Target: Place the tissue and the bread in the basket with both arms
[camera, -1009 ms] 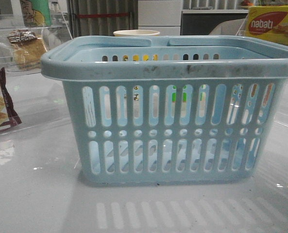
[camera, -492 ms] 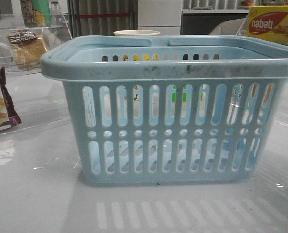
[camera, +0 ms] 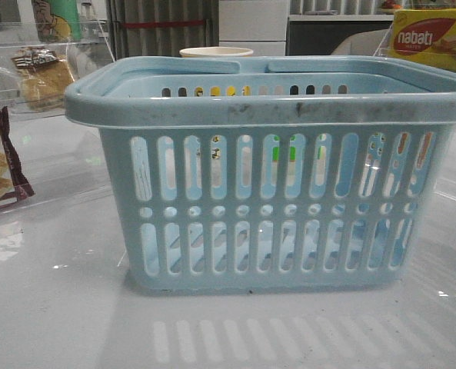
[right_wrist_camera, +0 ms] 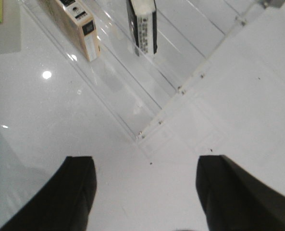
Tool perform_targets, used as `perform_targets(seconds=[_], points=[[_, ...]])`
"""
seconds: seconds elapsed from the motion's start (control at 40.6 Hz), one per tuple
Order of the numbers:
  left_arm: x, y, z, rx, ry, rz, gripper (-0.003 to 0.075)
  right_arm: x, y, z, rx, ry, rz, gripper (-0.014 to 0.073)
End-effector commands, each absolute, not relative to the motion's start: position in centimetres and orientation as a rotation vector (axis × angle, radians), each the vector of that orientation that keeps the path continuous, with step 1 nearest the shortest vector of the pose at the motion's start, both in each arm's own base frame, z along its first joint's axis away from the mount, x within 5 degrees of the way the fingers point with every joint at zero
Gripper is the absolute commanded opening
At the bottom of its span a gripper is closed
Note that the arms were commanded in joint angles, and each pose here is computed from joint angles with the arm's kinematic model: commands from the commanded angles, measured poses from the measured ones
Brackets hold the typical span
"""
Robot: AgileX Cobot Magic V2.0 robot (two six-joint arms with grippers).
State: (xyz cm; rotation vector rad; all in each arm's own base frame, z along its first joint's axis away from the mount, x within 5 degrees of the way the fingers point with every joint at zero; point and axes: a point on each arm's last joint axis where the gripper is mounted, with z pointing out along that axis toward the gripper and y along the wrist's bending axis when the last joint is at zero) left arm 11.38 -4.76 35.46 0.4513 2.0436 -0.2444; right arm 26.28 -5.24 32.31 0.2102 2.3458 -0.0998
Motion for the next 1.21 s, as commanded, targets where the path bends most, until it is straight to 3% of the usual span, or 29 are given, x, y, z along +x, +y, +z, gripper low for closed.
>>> perform_targets(seconds=[0.0,0.394,0.689,0.984,1.181], points=[[11.7,-5.0,37.0,0.424,1.942,-0.272,0.0506,29.1,-6.1,34.1,0.206,2.243,-0.122,0.0552],[11.7,-5.0,37.0,0.424,1.942,-0.272,0.0506,39.0,-8.0,32.2,0.221,2.248,-0.100,0.0551],[11.7,-5.0,37.0,0.424,1.942,-0.272,0.0506,42.4,-8.6,30.2,0.242,2.244,-0.073,0.0543],[11.7,-5.0,36.9,0.425,1.944,-0.272,0.0506,42.0,-8.4,30.9,0.251,2.235,-0.054,0.0182],[11.7,-5.0,36.9,0.425,1.944,-0.272,0.0506,39.8,-7.3,35.0,0.249,2.169,-0.017,0.0161]])
